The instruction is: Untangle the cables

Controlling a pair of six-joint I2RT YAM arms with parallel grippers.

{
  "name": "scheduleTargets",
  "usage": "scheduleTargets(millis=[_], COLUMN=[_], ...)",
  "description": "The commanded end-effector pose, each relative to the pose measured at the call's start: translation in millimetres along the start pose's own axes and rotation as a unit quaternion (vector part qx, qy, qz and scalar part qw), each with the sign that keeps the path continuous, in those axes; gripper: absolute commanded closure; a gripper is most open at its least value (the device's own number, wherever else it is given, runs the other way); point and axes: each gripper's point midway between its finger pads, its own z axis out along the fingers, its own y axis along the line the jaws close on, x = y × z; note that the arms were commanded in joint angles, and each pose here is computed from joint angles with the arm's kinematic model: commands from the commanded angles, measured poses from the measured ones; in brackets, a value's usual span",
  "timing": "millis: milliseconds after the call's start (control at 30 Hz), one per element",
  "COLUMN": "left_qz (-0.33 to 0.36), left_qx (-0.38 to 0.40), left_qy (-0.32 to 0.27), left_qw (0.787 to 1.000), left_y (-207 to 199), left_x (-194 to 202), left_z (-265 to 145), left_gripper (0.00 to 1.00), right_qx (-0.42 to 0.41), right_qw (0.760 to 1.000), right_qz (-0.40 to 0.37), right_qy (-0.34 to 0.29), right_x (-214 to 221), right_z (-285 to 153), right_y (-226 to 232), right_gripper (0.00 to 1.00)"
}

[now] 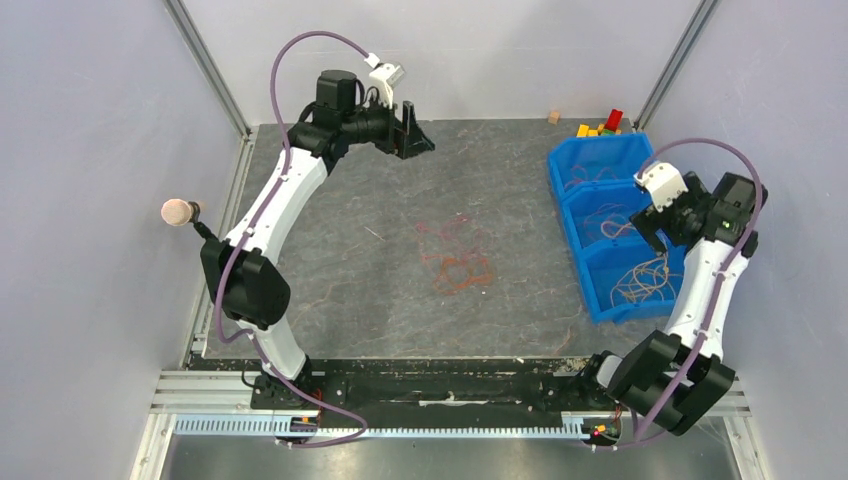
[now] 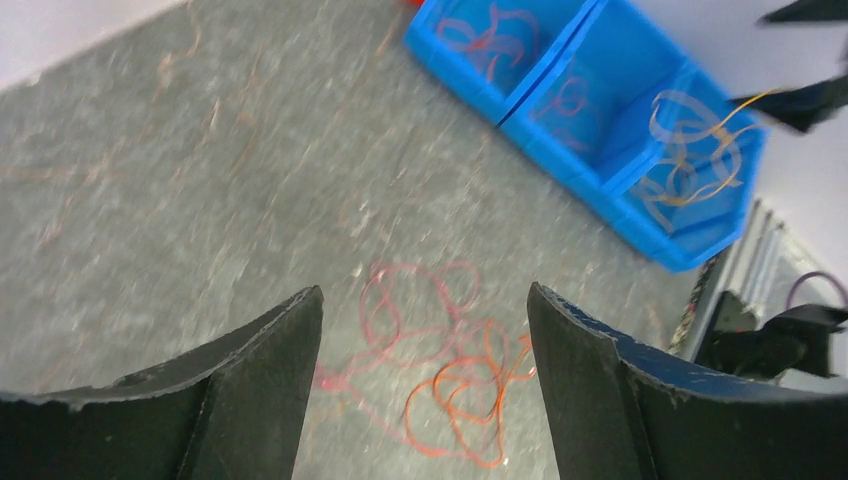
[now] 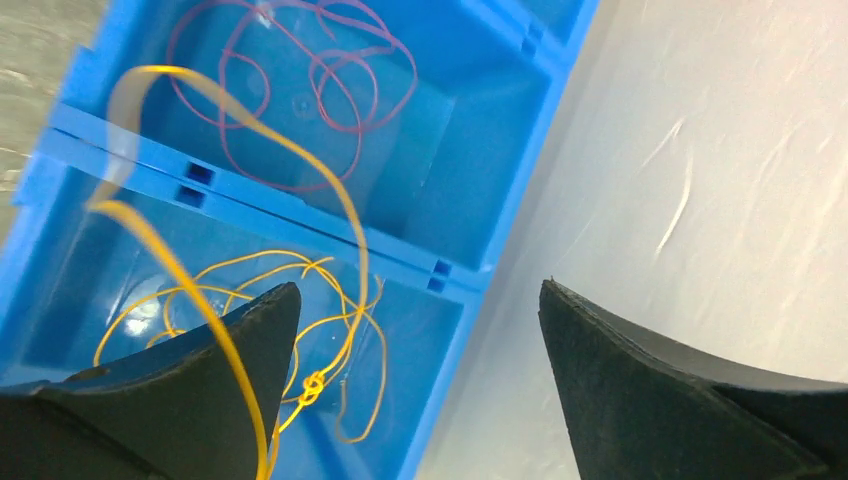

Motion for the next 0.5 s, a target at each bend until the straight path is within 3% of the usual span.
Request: scheduleTargets(millis=[0, 167, 333, 400, 467], left_qz=[0.053, 0.047, 0.051, 0.052, 0.052], left_qx=[-0.063, -0.073, -0.079, -0.077, -0.076], left_qy=[0.059, 0.072, 0.075, 0.074, 0.073], left_qw=[0.995, 0.994, 0.993, 0.993, 0.993], left_y=[23.9, 29.8, 33.1, 32.6, 32.9], left_x=[30.4, 44.8, 48.6, 47.5, 46.5], left_z=[-18.7, -24.3, -27.9, -28.0, -27.0], left_gripper=[0.18, 0.18, 0.18, 0.18, 0.18], right_qx=[-0.113, -0.147, -0.176, -0.192, -0.200], right_qw=[0.993, 0.988, 0.981, 0.976, 0.972], right_qz=[-0.002, -0.010, -0.041, -0.054, -0.043], right_qy=[0.018, 0.037, 0.072, 0.088, 0.114], right_x=[-20.3, -28.6, -4.3, 13.6, 35.7], right_z=[-20.6, -24.1, -24.6, -24.1, -23.5], right_y=[45.7, 59.9, 70.4, 80.8, 85.1], right_gripper=[0.03, 0.04, 0.65, 0.98, 1.00])
